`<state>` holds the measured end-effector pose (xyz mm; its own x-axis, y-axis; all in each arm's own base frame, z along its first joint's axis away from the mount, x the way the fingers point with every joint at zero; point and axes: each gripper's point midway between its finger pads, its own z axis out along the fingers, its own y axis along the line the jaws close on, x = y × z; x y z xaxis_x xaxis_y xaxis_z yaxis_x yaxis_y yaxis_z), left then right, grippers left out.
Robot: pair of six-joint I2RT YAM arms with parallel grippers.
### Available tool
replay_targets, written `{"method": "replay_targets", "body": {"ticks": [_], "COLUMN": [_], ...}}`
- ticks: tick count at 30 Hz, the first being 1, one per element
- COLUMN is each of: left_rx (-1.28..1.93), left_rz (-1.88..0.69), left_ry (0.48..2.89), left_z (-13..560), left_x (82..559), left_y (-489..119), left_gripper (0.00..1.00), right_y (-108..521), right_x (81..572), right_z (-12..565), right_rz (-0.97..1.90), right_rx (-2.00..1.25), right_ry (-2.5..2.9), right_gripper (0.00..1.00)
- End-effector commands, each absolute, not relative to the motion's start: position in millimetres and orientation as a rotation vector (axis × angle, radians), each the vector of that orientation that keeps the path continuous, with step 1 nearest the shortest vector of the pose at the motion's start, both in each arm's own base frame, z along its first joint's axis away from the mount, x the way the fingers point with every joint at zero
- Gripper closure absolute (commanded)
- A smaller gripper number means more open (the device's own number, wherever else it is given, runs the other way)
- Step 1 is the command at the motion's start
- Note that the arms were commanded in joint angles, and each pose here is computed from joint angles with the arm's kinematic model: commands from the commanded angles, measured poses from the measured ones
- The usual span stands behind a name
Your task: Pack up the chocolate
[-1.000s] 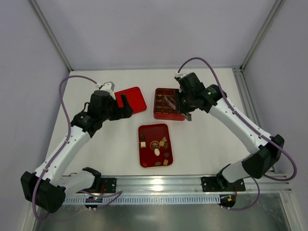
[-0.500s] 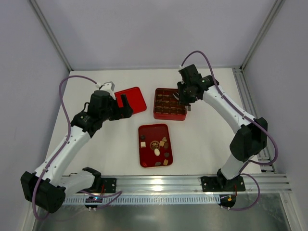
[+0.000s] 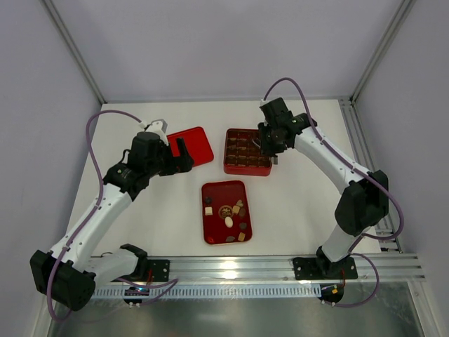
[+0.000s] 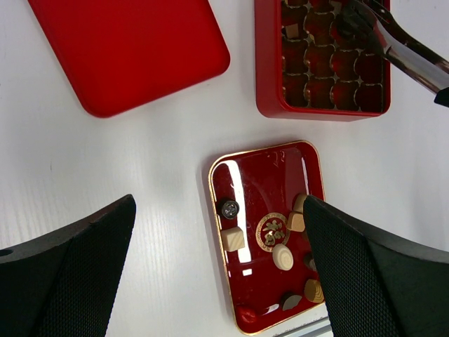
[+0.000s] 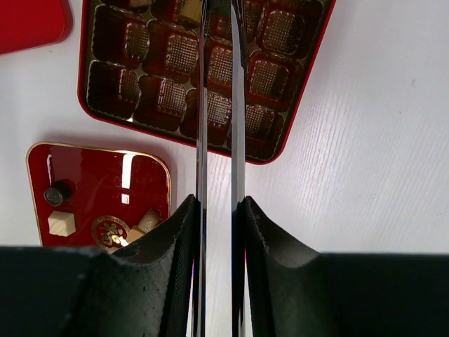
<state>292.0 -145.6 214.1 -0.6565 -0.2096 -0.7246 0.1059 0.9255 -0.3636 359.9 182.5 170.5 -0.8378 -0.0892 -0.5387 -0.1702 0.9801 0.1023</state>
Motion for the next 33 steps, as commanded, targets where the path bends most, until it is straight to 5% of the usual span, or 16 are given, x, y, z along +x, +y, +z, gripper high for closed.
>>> {"method": "replay_targets", "body": {"ticks": [1, 23, 33], "left_rx": [-0.062, -0.065, -0.058], "left_rz": [-0.471, -0.470, -0.485], "left_ry": [2.212, 2.210, 2.207], "left_z": [219.7, 220.2, 222.7], "left_x": [294.5, 294.6, 294.0], "left_y": [-144.6, -144.2, -146.2], "left_gripper": [0.00, 0.00, 0.00], "right_y": [186.6, 185.5, 107.6], "right_x": [362.3, 361.1, 397.6], "right_z": [179.2, 194.1, 223.4], "right_rz": [0.234, 0.251, 0.251], "right_rx": [-0.177, -0.166, 0.127], "right_ry": [2.519, 2.485, 2.395], "right_gripper": [0.68, 0.56, 0.55]}}
